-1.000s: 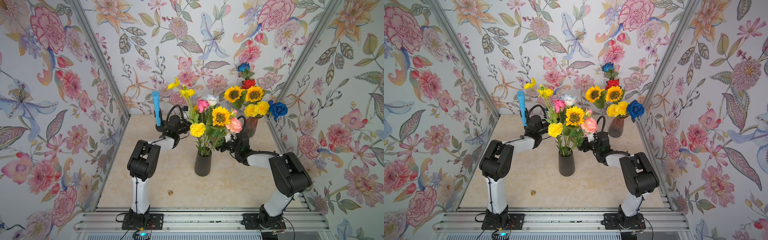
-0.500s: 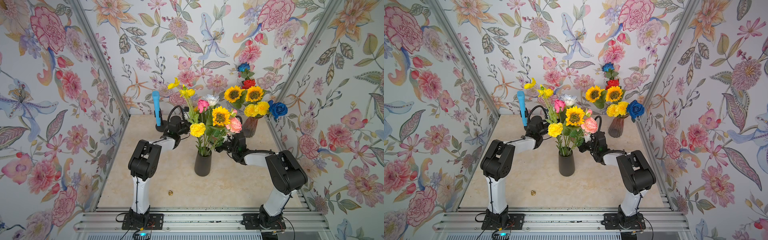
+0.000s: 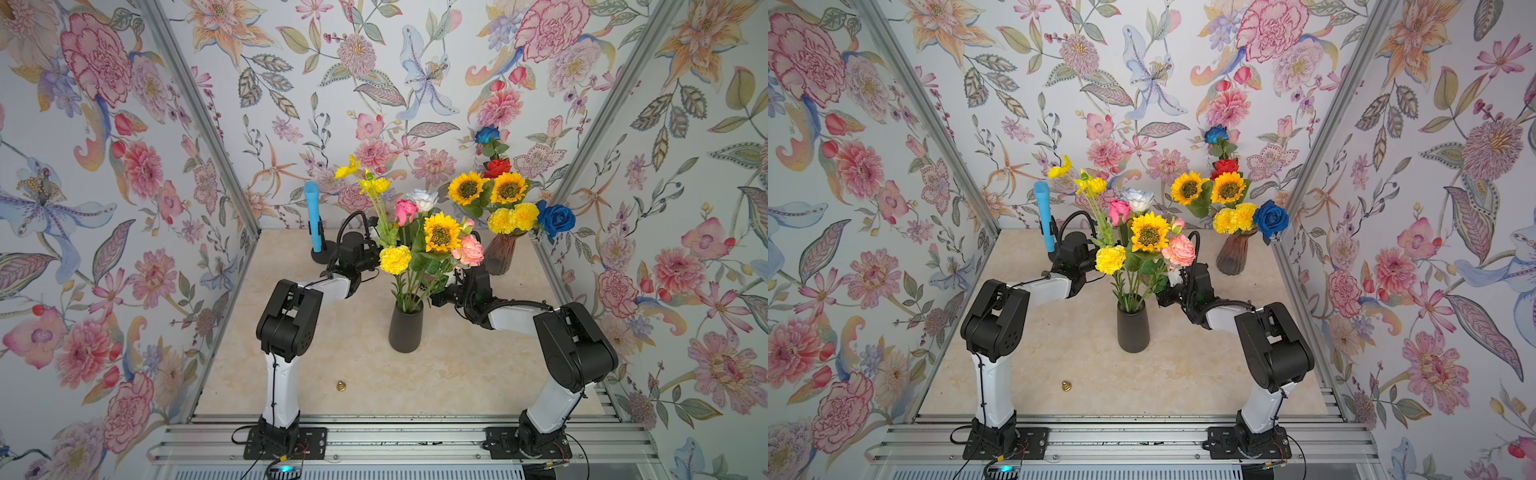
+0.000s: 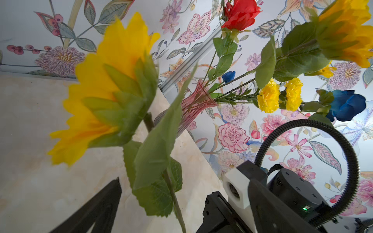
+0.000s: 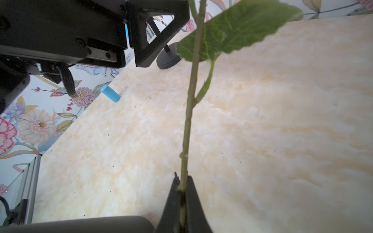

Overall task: Pick out yellow flowers from the vase
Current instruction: Place the flower at the center of the board.

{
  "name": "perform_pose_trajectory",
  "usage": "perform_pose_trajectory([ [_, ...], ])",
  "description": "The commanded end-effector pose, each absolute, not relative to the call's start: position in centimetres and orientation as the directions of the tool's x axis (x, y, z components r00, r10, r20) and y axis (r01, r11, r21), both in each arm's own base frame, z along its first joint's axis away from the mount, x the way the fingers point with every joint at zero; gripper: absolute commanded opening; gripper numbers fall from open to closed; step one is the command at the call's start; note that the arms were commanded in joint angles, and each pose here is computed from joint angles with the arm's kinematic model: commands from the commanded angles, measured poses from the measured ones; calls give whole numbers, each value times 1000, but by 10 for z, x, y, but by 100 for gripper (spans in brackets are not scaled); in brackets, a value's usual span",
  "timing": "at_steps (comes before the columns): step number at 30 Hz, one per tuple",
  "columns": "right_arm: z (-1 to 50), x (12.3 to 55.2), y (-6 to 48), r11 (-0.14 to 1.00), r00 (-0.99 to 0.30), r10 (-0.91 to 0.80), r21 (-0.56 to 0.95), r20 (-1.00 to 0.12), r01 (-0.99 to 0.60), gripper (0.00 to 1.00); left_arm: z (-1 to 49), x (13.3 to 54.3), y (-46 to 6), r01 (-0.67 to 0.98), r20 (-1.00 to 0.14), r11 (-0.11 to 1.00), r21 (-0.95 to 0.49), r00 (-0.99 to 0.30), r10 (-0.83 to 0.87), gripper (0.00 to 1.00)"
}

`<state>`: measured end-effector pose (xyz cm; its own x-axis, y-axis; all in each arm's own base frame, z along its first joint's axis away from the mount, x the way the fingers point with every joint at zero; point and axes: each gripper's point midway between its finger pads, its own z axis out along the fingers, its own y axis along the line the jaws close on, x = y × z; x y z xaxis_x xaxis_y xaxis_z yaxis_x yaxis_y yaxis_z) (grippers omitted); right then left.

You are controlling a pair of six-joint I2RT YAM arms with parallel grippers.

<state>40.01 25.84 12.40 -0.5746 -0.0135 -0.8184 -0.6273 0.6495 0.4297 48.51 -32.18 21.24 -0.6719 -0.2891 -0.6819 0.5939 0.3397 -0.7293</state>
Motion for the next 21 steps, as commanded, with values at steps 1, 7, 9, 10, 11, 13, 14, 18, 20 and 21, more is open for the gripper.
perform_pose_trajectory([
  [1, 136, 406, 244, 720, -560, -58, 354, -827, -597, 0, 232, 486, -302, 615, -739, 417, -669, -613, -281, 100],
  [7, 101, 405, 203, 868, -661, -179, 199, -729, -454, 0, 223, 490, -268, 565, -774, 562, -604, -585, -243, 100],
  [9, 90, 403, 191, 894, -686, -214, 144, -695, -424, 0, 220, 489, -257, 543, -777, 596, -592, -581, -242, 100],
  [10, 85, 402, 186, 904, -698, -220, 127, -681, -409, 0, 218, 489, -251, 527, -780, 619, -582, -577, -241, 100],
  [11, 81, 402, 181, 914, -707, -222, 110, -671, -391, 0, 215, 487, -246, 516, -785, 642, -567, -575, -232, 100],
  [13, 71, 399, 173, 927, -732, -234, 80, -640, -367, 0, 210, 481, -240, 497, -789, 672, -549, -574, -219, 100],
  [14, 63, 397, 169, 934, -748, -250, 51, -615, -355, 0, 206, 478, -235, 482, -787, 688, -543, -578, -216, 100],
  [18, 44, 391, 163, 942, -793, -286, -7, -538, -335, 0, 192, 464, -221, 438, -788, 739, -512, -583, -200, 100],
  [20, 40, 388, 163, 942, -801, -294, -18, -521, -334, 0, 189, 456, -213, 421, -794, 762, -491, -577, -193, 100],
  [21, 38, 387, 163, 942, -806, -297, -20, -513, -334, 0, 187, 453, -210, 413, -795, 774, -481, -577, -187, 100],
])
